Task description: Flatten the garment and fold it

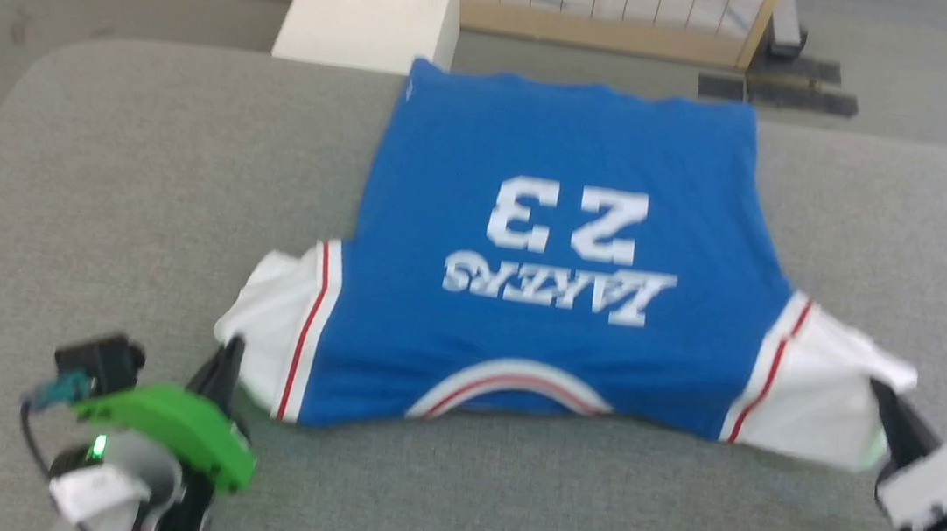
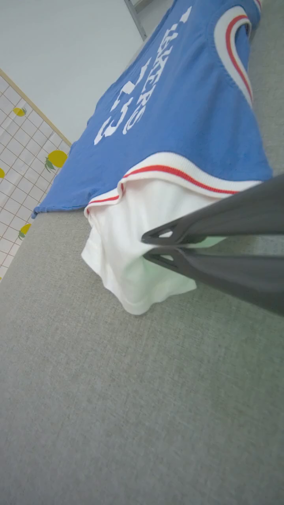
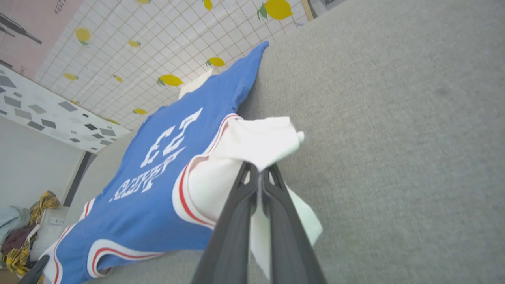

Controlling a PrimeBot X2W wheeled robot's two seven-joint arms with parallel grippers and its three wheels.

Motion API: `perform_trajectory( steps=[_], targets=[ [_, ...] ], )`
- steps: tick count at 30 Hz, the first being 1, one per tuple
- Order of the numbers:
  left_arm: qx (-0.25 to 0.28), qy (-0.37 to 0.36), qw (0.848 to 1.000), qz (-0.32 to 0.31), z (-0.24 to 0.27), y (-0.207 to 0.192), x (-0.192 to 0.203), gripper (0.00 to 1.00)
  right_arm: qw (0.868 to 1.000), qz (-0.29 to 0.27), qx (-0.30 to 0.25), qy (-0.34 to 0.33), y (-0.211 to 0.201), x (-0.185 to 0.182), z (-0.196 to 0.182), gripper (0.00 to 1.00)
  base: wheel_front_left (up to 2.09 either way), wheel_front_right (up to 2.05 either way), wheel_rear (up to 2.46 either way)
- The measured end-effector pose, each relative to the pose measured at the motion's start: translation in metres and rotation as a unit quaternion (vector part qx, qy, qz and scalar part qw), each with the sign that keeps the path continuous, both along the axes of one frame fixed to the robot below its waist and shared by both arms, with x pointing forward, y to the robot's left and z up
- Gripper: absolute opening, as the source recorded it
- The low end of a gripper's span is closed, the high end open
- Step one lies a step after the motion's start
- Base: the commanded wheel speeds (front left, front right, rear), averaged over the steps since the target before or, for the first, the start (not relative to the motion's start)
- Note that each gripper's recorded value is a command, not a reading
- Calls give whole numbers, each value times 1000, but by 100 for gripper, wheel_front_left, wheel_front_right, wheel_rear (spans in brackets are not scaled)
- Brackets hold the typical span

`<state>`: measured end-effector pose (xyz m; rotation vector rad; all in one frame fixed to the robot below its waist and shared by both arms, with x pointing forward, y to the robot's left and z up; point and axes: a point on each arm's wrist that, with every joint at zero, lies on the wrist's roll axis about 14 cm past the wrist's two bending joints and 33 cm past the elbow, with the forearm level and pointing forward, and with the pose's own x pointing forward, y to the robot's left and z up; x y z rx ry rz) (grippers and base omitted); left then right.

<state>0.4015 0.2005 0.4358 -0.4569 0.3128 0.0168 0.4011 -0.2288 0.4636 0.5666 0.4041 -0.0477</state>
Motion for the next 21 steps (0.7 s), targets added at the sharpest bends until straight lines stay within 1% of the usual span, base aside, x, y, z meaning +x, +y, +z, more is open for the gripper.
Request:
perform_trajectory(
  steps=[3, 5, 6, 9, 11, 14, 17, 21],
  targets=[
    [6, 28, 1000, 6, -4, 6, -27, 0, 1000, 12, -9, 18, 0, -27, -1, 0, 0, 0, 0],
    [19, 51, 999, 1, -8, 9, -44, 0, 999, 24, -25, 39, 0, -44, -4, 0, 0, 0, 0],
    [30, 61, 998, -5, -8, 9, -51, 0, 998, 31, -38, 51, 0, -52, -5, 0, 0, 0, 0],
    [85, 95, 991, -42, -13, 6, -64, 0, 992, 51, -80, 86, 1, -67, -8, 0, 0, 0, 0],
    [123, 115, 983, -73, -18, 1, -68, 0, 981, 74, -130, 124, 2, -72, -13, 0, 0, 0, 0],
    [146, 149, 972, -107, -32, -10, -74, 0, 961, 107, -185, 175, 8, -77, -26, 0, 0, 0, 0],
    [148, 177, 965, -122, -46, -15, -77, 0, 942, 139, -210, 224, 19, -80, -45, 0, 0, 0, 0],
    [141, 186, 965, -123, -55, -19, -75, 0, 920, 169, -214, 282, 29, -92, -79, 0, 0, 0, 0]
  ],
)
